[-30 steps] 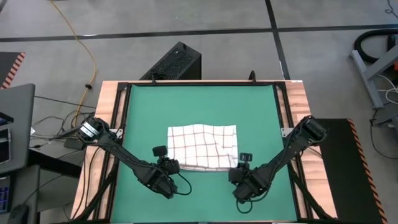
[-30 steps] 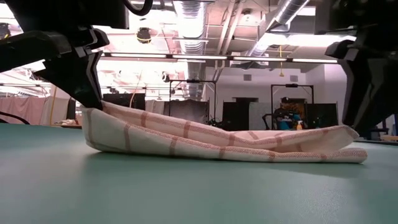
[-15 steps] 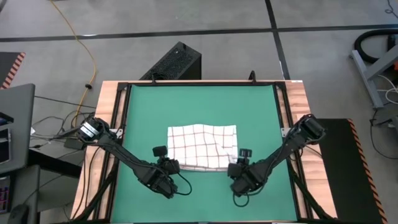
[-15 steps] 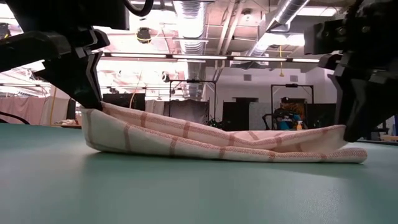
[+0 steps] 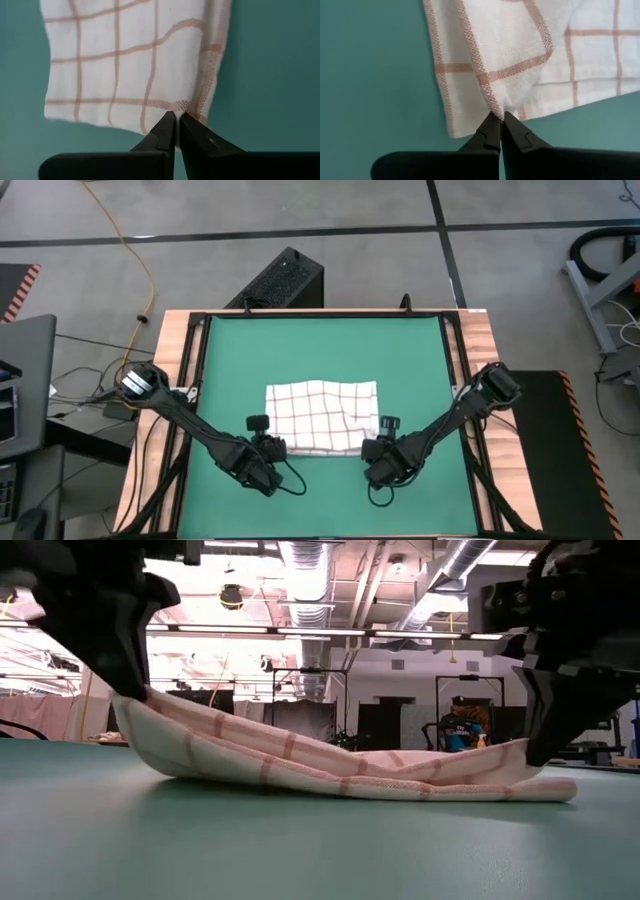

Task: Roll towel into tight, uniform cylinder
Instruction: Roll the white patterned towel

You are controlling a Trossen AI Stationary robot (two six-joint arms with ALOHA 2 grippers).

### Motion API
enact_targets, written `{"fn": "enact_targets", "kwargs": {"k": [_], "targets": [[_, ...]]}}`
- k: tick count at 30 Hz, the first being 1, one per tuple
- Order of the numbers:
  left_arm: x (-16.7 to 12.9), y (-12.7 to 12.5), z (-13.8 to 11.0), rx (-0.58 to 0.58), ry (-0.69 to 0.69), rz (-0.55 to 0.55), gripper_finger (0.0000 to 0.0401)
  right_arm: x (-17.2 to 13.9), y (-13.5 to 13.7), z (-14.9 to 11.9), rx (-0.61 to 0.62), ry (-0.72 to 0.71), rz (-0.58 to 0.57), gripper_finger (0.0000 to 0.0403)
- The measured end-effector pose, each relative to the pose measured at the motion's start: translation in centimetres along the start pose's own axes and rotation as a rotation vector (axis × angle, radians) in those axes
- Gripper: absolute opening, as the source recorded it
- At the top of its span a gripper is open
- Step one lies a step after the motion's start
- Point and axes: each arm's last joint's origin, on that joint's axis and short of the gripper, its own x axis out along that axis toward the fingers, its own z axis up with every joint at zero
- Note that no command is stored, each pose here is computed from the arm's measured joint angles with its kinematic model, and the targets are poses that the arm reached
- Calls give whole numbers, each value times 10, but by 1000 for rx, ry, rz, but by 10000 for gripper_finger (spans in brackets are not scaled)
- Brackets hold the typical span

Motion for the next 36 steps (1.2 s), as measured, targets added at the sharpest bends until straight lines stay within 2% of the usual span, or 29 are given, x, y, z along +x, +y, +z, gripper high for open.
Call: {"fn": "enact_targets", "kwargs": {"k": [5,8,12,15,17,20,25,28,32,36], "targets": [[-15,3,6,17,-59,-115,60,2,-3,3,18,3,-2,8],[-16,1,7,36,-36,-195,99,2,-4,3,22,4,-3,7],[-13,2,8,29,-11,-218,146,1,-2,2,15,2,-2,6],[-14,0,12,11,-72,-214,154,-4,-4,4,1,-3,-22,6],[-15,-5,16,42,-155,-212,148,-7,-7,6,-23,5,-34,6],[0,-10,14,69,-250,-259,117,-9,-11,9,-46,20,-43,6],[28,-9,4,-9,-376,-259,17,-11,-11,11,-44,7,-34,6],[37,-10,-3,-53,-387,-224,7,-11,-11,11,-36,8,-35,6],[35,-17,-8,-42,-436,-221,1,-9,-14,13,0,12,-38,6],[45,-24,-15,-28,-419,-136,0,-8,-15,15,35,9,-36,6]]}}
